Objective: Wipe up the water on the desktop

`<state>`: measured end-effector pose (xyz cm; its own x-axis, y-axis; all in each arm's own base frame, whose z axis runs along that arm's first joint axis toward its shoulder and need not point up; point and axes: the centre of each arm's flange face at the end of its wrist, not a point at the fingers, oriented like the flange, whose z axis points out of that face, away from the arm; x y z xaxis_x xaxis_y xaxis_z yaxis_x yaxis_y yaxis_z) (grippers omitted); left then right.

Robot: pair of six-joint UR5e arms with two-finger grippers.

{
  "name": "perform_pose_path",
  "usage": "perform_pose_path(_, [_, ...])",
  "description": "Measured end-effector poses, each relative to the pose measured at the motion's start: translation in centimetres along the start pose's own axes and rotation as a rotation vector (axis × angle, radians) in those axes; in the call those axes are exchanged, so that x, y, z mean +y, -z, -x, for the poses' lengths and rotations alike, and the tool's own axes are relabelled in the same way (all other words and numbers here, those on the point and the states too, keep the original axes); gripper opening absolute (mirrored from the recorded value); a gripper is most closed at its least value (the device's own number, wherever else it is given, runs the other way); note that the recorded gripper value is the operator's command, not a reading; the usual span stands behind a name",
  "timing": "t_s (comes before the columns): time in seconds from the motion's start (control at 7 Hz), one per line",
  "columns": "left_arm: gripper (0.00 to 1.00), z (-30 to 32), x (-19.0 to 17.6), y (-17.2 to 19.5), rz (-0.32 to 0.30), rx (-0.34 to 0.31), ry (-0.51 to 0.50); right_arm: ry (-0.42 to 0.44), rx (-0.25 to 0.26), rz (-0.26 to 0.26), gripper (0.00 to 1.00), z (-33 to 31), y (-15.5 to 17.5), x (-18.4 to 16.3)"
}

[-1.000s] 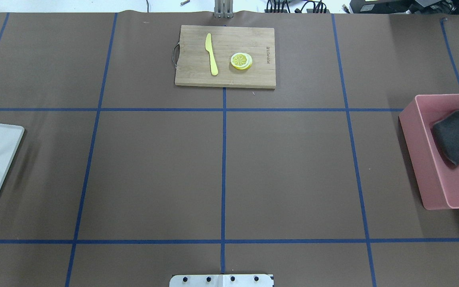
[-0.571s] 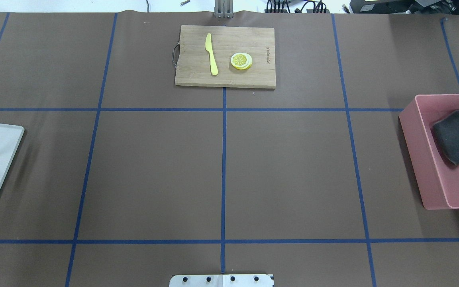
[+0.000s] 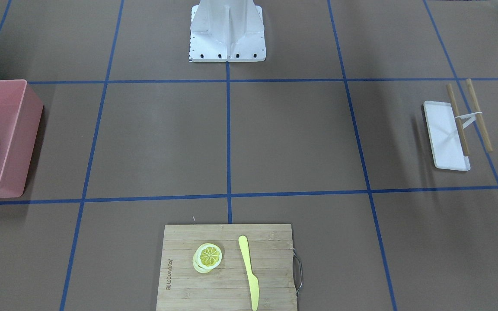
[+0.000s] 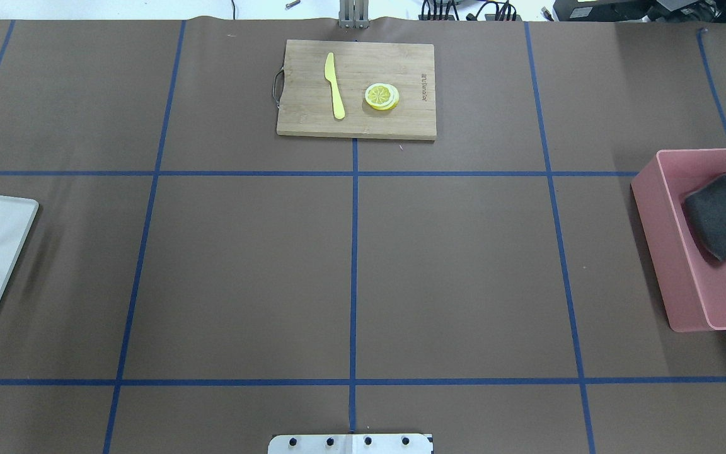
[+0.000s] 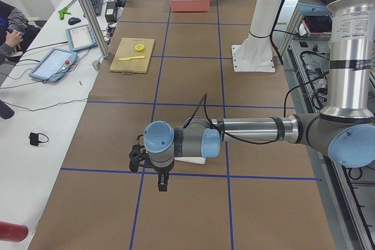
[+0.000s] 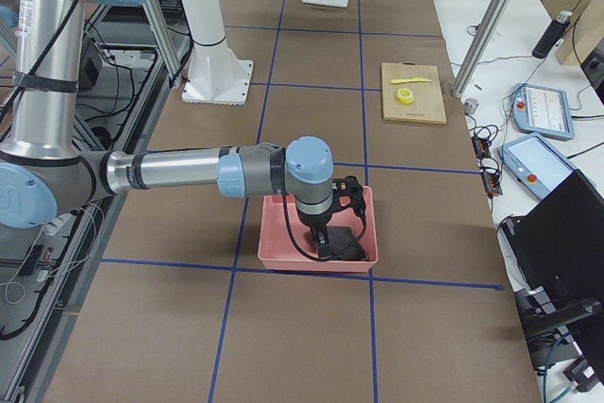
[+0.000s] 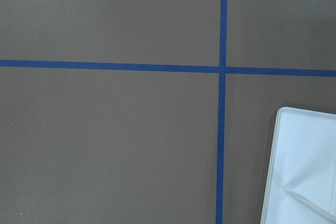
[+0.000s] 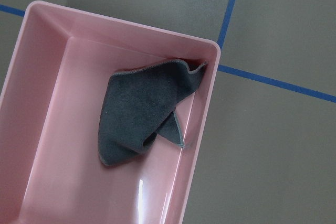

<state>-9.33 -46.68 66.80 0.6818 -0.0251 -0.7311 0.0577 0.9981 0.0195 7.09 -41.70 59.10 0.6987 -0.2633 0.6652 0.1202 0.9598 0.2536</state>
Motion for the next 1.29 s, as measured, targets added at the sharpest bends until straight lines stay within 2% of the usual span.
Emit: perform_pose_path(1.29, [0.98,0.35,0.02,-0.35,0.006,-0.001,0.004,0.001,-0.002,-0.002,1.00,0.06,0.05,-0.08])
